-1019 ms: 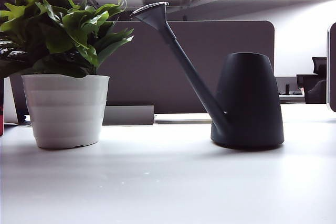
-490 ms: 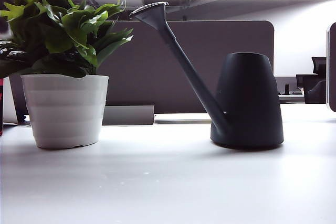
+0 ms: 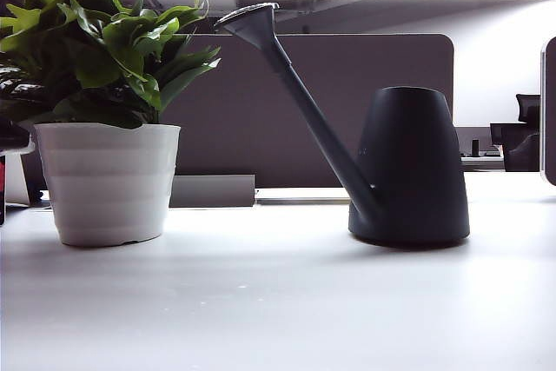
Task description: Pick up the watering can from the table, water the potted plant, and put the can back.
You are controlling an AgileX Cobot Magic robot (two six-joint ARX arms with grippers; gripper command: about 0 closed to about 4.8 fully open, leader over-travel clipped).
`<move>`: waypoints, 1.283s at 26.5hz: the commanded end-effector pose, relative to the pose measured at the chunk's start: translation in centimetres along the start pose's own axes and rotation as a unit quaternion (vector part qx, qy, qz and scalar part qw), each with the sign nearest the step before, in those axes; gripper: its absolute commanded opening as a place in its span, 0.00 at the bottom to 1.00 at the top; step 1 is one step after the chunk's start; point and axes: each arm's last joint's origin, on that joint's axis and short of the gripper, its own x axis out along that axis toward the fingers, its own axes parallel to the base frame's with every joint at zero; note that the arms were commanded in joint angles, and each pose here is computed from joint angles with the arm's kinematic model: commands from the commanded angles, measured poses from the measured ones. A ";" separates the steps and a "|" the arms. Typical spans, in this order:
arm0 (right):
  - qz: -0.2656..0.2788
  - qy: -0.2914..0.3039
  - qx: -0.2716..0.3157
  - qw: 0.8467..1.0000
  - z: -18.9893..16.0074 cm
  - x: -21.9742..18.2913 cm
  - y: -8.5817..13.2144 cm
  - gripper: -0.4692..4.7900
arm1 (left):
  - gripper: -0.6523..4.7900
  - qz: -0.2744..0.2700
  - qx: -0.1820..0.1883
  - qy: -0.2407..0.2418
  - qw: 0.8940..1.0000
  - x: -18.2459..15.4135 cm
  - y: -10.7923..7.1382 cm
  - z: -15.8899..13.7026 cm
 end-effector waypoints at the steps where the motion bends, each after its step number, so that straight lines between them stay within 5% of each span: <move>1: 0.004 0.026 0.003 1.000 -0.6 0.0 0.0 0.09 | 0.12 -0.013 -0.003 0.008 1.000 0.1 0.0 -0.2; 18: -0.004 0.012 0.004 1.000 -0.5 -0.4 -0.2 0.09 | 0.13 0.004 -0.014 -0.003 1.000 0.0 0.7 0.1; 26: -0.117 -0.029 0.012 0.993 0.2 -1.0 -2.4 0.09 | 0.13 0.210 -0.050 -0.056 0.975 -1.3 4.6 0.8; 30: -0.178 -0.035 0.017 0.983 0.2 -1.4 -3.5 0.09 | 0.13 0.271 -0.059 -0.070 0.958 -1.9 5.5 0.9; 34: -0.197 -0.036 0.018 0.980 0.3 -1.5 -3.8 0.09 | 0.13 0.288 -0.059 -0.073 0.953 -2.0 5.6 0.9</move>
